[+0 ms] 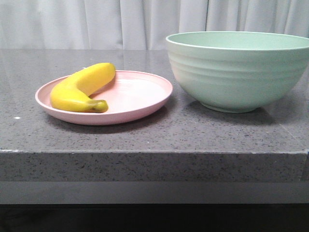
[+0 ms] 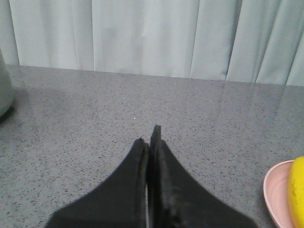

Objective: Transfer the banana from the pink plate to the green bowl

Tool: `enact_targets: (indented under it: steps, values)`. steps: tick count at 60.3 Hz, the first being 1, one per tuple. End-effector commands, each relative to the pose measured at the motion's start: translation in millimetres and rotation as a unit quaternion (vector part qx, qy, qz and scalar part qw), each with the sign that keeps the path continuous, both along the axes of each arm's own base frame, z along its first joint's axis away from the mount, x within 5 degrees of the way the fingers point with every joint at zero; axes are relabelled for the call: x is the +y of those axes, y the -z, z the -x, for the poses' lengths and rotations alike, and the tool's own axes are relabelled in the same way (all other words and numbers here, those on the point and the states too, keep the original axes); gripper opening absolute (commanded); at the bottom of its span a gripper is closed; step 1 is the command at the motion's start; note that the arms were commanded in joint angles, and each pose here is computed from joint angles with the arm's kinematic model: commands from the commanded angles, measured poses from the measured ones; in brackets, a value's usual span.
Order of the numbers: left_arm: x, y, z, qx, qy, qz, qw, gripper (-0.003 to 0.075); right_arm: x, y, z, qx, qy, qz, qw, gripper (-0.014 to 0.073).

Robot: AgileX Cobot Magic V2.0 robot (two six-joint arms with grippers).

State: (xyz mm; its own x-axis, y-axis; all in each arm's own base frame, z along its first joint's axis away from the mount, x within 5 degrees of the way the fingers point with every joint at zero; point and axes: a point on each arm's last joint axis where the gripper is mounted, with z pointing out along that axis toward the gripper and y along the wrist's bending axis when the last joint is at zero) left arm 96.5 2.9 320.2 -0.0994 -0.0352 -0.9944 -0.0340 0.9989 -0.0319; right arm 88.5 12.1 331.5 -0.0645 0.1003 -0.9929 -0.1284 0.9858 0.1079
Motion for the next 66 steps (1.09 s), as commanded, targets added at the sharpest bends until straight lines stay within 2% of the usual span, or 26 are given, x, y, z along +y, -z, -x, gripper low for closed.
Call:
enact_targets:
  steps: [1, 4, 6, 8, 13, 15, 18, 21, 36, 46, 54, 66]
  values:
    - [-0.4, -18.2, -0.8, -0.05, 0.002, -0.002, 0.999, 0.0015, -1.1, -15.5, -3.2, -0.033, 0.007, -0.003, 0.999, -0.0029]
    - [-0.4, -18.2, -0.8, -0.05, 0.002, -0.002, 0.999, 0.0081, -1.1, -15.5, -3.2, -0.033, 0.007, -0.003, 0.999, 0.0034]
    - [-0.4, -18.2, -0.8, -0.05, 0.002, -0.002, 0.999, 0.0153, -1.1, -15.6, -3.2, -0.034, 0.008, -0.003, 0.999, 0.0104]
    - [-0.4, -18.2, -0.8, -0.05, 0.002, -0.002, 0.999, 0.0247, -1.1, -15.6, -3.2, -0.034, 0.008, -0.003, 0.999, 0.0193]
    - [-0.4, -18.2, -0.8, -0.05, 0.002, -0.002, 0.999, 0.0538, -1.1, -15.5, -3.2, -0.033, 0.008, -0.003, 0.999, 0.0429]
    - [-0.4, -18.2, -0.8, -0.05, 0.002, -0.002, 0.999, 0.0627, -1.1, -15.5, -3.2, -0.033, 0.008, -0.003, 0.999, 0.0513]
    - [-0.4, -18.2, -0.8, -0.05, 0.002, -0.002, 0.999, 0.0706, -1.1, -15.5, -3.2, -0.033, 0.008, -0.003, 0.999, 0.0615]
    - [-0.4, -18.2, -0.8, -0.05, 0.002, -0.002, 0.999, 0.0696, -1.1, -15.5, -3.2, -0.033, 0.008, -0.003, 0.999, 0.0666]
    - [-1.3, -19.2, -1.4, -0.047, 0.006, 0.023, 0.999, 0.0599, -1.1, -15.5, -3.2, -0.033, 0.008, -0.003, 0.999, 0.0647]
    - [-12.8, -26.3, -16.6, 0.052, 0.057, 0.017, 0.997, 0.0596, -1.1, -15.5, -3.2, -0.033, 0.008, -0.003, 0.999, 0.0647]
    - [-35.3, -36.2, -40.3, 0.13, 0.129, 0.012, 0.983, 0.0596, -1.1, -15.5, -3.2, -0.033, 0.008, -0.003, 0.999, 0.0647]
    - [-82.8, -38.7, -76.6, 0.246, 0.217, 0.006, 0.944, 0.0596, -1.1, -15.5, -3.2, -0.033, 0.008, -0.003, 0.999, 0.0647]
